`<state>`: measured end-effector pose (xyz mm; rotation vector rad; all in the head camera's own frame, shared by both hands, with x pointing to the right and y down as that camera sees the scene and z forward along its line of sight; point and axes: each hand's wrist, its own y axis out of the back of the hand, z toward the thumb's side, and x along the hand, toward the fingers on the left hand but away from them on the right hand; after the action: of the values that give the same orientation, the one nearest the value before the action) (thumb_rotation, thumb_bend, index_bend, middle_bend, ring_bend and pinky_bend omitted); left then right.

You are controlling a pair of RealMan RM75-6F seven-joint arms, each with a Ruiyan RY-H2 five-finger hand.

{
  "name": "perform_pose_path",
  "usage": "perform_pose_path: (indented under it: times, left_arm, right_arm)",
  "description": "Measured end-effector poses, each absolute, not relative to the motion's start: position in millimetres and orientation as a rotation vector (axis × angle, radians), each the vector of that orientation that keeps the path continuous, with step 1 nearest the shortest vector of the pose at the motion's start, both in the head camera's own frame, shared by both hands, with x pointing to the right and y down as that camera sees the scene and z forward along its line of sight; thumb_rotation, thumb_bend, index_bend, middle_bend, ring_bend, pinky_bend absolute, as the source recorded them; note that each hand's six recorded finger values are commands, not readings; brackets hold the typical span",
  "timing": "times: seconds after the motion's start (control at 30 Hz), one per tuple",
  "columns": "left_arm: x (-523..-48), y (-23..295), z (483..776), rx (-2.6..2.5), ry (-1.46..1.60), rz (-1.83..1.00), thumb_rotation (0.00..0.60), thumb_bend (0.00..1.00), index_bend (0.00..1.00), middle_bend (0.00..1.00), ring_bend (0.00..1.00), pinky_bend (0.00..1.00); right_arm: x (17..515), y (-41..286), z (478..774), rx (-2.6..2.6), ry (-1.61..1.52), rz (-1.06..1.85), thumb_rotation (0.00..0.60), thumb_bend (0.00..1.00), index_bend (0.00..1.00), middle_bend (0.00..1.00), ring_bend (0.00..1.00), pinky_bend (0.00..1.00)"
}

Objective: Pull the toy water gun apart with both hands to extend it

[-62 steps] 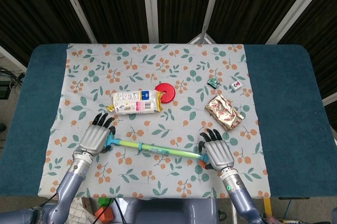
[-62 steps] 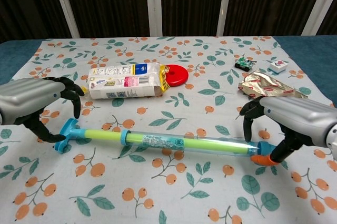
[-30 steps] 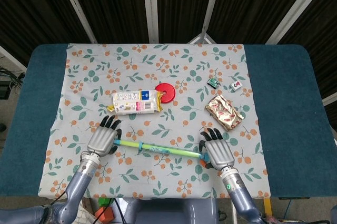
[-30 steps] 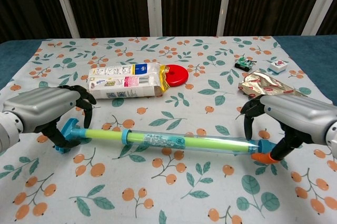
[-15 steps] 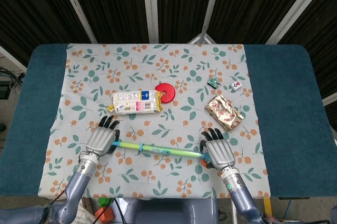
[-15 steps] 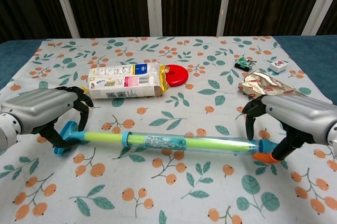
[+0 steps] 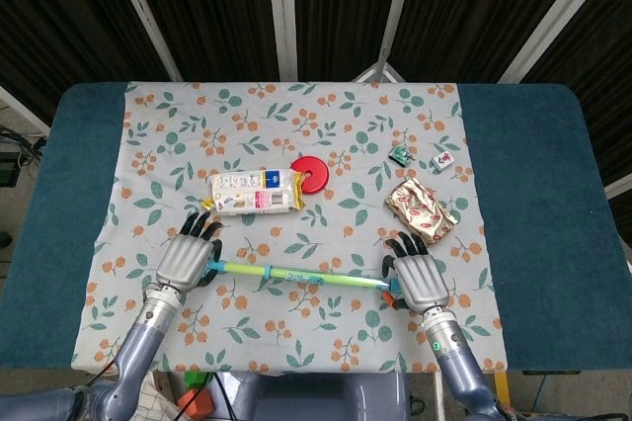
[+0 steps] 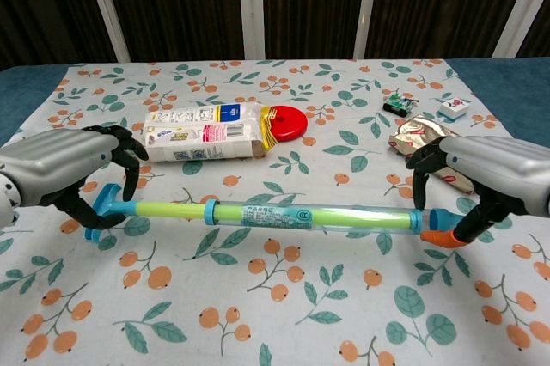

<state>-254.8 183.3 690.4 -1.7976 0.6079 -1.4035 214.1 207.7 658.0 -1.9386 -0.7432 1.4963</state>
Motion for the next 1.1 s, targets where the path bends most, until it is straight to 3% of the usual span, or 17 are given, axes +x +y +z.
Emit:
perform_pose_path:
  times: [1.1]
  left_arm:
    - [-273.5, 179.3, 673.9, -1.768, 0.604, -1.406, 0.6, 0.53, 0.62, 0.17, 0.0, 0.0]
  right_arm:
    - [285.6, 182.7, 653.4, -1.736, -0.789, 1.65, 0.6, 0.32, 0.69, 0.2, 0.0, 0.0]
